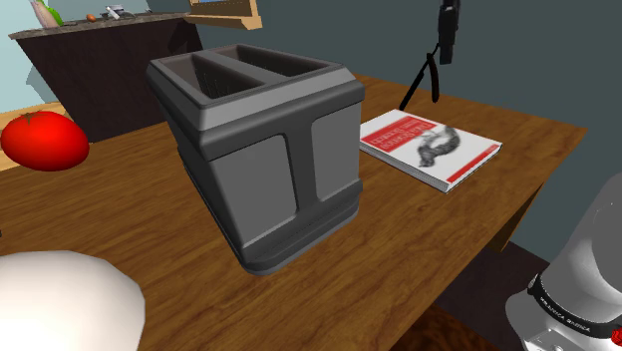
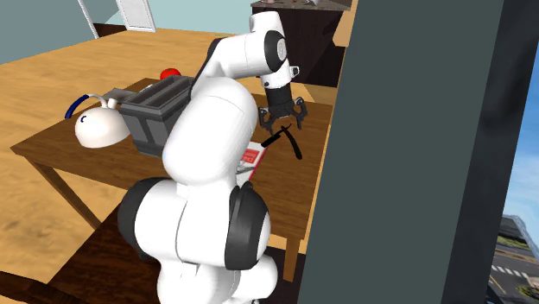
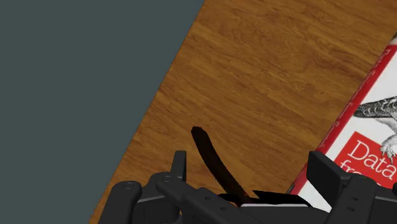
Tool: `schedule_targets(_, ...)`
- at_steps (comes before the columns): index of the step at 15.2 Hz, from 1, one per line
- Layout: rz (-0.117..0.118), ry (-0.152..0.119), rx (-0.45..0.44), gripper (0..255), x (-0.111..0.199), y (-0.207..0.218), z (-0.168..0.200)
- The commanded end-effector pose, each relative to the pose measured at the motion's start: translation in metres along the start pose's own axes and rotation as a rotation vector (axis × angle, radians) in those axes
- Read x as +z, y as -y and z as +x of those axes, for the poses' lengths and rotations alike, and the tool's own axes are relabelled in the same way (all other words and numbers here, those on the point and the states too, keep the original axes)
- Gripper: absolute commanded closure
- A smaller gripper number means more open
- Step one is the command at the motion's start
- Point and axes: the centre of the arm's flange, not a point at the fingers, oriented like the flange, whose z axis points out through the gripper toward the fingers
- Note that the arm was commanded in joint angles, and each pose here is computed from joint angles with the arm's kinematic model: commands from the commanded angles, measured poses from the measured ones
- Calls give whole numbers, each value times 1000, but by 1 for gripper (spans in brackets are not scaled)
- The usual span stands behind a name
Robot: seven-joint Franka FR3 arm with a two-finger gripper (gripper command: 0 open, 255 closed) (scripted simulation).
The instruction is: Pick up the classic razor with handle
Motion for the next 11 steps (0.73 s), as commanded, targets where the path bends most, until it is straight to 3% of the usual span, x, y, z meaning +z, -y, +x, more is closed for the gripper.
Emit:
schedule_targets(1,-32,-3,-51,0,-17,-7,15)
schedule_targets(11,-36,-3,-57,0,20,-1,23)
